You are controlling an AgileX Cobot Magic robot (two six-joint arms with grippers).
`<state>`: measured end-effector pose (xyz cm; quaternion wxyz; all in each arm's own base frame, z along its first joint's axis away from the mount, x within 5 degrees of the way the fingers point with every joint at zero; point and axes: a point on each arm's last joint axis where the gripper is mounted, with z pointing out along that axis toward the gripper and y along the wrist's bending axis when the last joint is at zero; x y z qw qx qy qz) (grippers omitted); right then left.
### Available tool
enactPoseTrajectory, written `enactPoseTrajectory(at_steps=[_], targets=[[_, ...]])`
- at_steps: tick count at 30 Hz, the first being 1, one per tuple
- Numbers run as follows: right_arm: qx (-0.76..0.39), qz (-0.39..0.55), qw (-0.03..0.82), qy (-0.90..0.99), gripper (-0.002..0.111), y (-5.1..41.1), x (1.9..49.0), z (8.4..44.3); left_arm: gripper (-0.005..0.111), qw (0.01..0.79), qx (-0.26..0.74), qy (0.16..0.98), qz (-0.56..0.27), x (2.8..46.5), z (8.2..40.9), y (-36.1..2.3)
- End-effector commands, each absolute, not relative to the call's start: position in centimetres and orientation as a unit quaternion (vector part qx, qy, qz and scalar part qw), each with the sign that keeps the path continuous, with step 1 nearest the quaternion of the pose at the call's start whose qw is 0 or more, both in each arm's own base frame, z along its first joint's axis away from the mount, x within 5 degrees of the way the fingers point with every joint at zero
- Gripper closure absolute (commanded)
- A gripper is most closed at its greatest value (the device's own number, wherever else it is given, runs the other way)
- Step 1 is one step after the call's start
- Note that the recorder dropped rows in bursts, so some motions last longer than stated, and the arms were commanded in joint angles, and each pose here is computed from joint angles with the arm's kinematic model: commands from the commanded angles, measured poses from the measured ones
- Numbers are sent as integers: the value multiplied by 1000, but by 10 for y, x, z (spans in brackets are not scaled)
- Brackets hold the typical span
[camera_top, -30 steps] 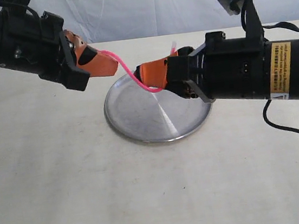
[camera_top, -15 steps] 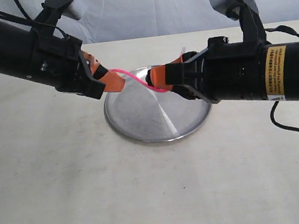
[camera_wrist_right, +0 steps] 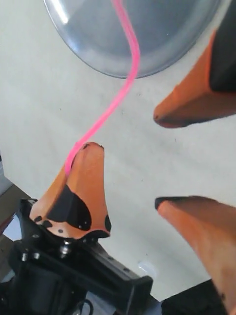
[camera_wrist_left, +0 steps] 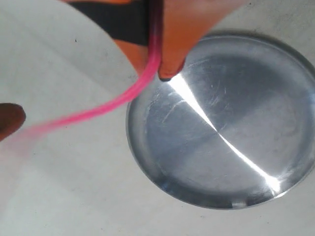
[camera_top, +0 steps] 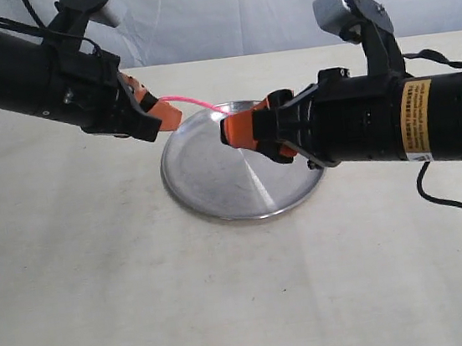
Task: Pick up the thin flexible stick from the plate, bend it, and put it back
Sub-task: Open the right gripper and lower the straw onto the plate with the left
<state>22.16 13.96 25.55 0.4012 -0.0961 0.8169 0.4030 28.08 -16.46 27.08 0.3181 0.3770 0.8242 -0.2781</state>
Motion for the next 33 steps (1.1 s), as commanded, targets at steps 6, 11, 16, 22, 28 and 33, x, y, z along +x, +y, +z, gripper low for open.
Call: enactPoseTrajectory(at_steps=[6, 11, 16, 22, 28, 33], targets=[[-37, 330, 467, 820, 62, 117, 216, 276, 107, 317, 354, 845, -245, 288, 264, -160], [-17, 279, 510, 813, 62, 101, 208, 292, 107, 315, 331, 857, -237, 300, 248, -162], [10, 228, 542, 809, 62, 85, 202, 302, 107, 323, 289, 874, -222, 317, 226, -163], [31, 190, 540, 819, 62, 76, 198, 293, 107, 319, 266, 883, -218, 334, 206, -168], [31, 182, 524, 832, 62, 74, 194, 279, 107, 313, 260, 884, -231, 356, 195, -179], [31, 176, 514, 839, 62, 73, 192, 270, 107, 290, 274, 882, -252, 371, 183, -190]])
